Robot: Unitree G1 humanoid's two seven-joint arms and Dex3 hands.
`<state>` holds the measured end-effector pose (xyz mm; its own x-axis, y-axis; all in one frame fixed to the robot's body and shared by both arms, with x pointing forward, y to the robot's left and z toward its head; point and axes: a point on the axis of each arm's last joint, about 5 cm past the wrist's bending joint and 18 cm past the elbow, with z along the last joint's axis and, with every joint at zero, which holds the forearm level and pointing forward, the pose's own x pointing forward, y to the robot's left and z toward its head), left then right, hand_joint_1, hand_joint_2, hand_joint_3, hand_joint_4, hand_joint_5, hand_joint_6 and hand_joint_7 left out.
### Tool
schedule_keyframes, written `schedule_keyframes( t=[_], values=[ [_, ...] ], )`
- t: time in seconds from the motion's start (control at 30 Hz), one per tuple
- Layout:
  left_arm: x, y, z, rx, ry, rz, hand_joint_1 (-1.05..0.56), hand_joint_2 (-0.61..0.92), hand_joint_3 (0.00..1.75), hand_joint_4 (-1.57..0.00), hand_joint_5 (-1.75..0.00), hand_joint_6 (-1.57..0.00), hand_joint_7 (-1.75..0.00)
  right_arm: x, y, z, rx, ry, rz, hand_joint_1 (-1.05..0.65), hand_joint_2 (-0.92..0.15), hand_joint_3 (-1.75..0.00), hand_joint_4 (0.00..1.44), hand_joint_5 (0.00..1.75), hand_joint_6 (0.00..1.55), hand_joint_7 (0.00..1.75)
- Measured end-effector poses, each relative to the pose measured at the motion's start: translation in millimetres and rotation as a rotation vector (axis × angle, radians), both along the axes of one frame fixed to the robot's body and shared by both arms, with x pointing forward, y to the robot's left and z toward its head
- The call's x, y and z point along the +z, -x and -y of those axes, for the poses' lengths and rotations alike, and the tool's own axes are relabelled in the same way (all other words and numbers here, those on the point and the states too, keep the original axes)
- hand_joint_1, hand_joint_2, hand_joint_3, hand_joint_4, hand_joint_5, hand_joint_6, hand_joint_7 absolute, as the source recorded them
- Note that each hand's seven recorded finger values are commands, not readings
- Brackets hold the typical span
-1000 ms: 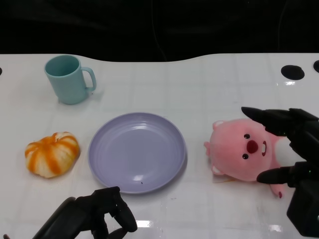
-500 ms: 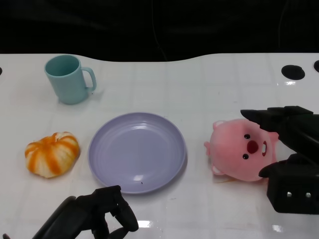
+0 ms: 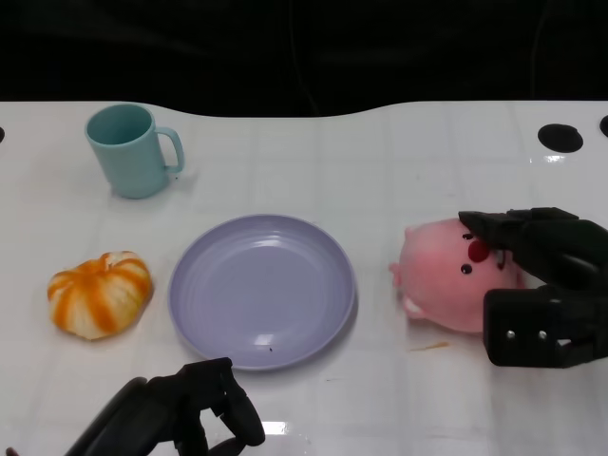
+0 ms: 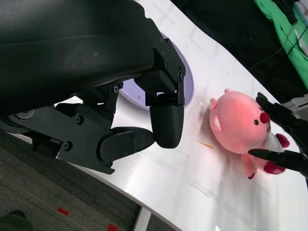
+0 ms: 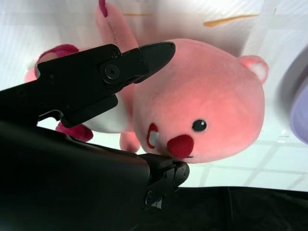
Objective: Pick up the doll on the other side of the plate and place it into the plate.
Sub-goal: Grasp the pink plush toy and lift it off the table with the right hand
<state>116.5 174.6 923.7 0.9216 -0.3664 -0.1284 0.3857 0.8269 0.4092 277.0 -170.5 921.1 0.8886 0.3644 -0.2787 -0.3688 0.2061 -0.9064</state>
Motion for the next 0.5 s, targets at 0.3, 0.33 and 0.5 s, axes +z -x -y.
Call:
schedule_keyframes(
  t=[0.3,0.33,0.5],
  values=[
    [0.0,0.7,0.8,-0.001,-0.002,-0.002,-0.26,0.87,0.56,-0.67,-1.75,-0.62,-1.34,-9.8,-12.0,-4.6,0.001,0.008,0.003,-0.69,-0.88,0.0,0.39,0.28,0.43,0.07],
    [0.3,0.7,1.5,-0.002,-0.004,-0.002,-0.26,0.87,0.56,-0.67,-1.75,-0.62,-1.34,-12.1,-13.3,-6.4,-0.01,0.0,0.011,-0.64,-0.88,0.0,0.51,0.27,0.55,0.06],
    [2.6,1.1,6.4,-0.012,0.006,-0.002,-0.25,0.86,0.57,-0.67,-1.75,-0.62,-1.34,-19.7,-18.3,-12.5,-0.042,-0.057,0.08,-0.46,-0.83,0.0,0.66,0.89,0.85,0.32]
  ],
)
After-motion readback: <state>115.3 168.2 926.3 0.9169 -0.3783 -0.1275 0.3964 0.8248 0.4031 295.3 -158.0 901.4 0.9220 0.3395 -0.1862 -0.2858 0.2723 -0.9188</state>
